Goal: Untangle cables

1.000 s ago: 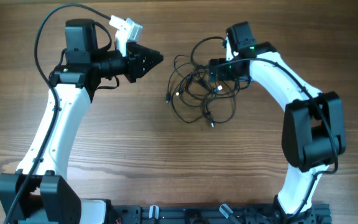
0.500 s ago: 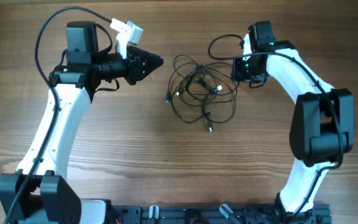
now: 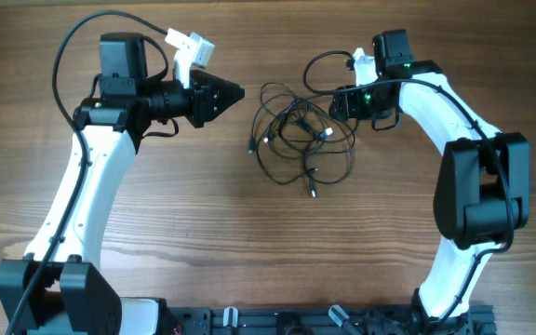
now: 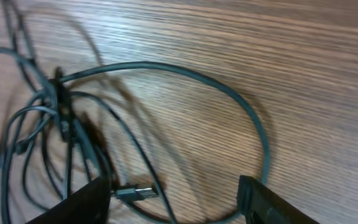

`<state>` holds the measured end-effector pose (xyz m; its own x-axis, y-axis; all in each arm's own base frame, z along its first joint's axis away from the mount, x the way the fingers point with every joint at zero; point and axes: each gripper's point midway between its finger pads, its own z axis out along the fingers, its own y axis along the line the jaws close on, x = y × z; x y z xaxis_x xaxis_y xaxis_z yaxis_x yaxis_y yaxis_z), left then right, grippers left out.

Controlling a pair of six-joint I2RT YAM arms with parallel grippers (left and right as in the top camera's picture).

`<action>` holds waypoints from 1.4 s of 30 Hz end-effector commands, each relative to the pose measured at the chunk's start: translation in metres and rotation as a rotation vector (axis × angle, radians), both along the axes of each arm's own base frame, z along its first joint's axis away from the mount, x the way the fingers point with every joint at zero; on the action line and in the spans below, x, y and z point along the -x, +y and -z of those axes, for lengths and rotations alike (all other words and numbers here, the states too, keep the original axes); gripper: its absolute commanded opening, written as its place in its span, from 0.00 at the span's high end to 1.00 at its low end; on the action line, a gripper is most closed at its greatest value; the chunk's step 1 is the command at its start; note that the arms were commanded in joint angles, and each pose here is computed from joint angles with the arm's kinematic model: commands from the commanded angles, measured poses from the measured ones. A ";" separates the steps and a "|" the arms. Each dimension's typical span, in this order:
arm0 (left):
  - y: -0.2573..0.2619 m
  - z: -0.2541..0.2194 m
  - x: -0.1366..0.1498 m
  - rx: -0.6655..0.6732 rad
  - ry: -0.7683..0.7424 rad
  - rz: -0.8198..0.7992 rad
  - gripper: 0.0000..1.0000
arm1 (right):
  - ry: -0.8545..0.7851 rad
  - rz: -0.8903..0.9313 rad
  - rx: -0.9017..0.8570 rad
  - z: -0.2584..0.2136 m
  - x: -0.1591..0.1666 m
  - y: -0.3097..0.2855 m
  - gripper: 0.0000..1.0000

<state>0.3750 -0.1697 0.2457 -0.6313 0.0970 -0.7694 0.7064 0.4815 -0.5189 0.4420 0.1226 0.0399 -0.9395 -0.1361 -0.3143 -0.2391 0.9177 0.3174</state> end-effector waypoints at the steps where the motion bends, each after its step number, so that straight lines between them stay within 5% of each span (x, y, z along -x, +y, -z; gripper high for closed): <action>1: 0.002 -0.007 0.001 -0.003 -0.030 -0.003 0.83 | -0.010 -0.145 -0.110 -0.001 0.008 0.024 0.32; 13: 0.002 -0.007 0.001 -0.003 -0.030 -0.003 0.83 | -0.013 -0.208 -0.189 -0.008 0.014 0.037 0.26; 18: 0.002 -0.007 0.001 -0.003 -0.030 -0.003 0.83 | 0.070 -0.105 -0.022 0.010 0.022 0.008 0.28; 19: 0.002 -0.007 0.001 -0.003 -0.030 -0.003 0.83 | 0.081 -0.097 0.010 0.013 0.024 0.002 0.36; 21: 0.002 -0.007 0.001 -0.003 -0.030 -0.003 0.83 | 0.088 -0.094 0.016 0.013 0.025 0.001 0.96; 23: 0.002 -0.007 0.001 -0.003 -0.029 -0.004 0.83 | 0.089 -0.104 -0.045 0.008 0.027 0.011 0.95; 29: -0.014 -0.002 0.014 -0.012 -0.002 0.049 0.81 | -0.183 -0.273 -0.374 -0.116 0.021 0.060 0.95; 33: -0.038 0.008 0.029 -0.041 -0.013 0.133 0.66 | -0.454 -0.332 -0.400 -0.230 0.044 0.060 0.96; 36: -0.058 0.023 0.041 -0.052 0.000 0.201 0.64 | -0.597 -0.350 -0.389 -0.284 0.068 0.055 0.96; 42: -0.090 0.057 0.058 -0.075 0.033 0.317 0.68 | -0.671 -0.258 -0.318 -0.319 0.093 0.036 0.96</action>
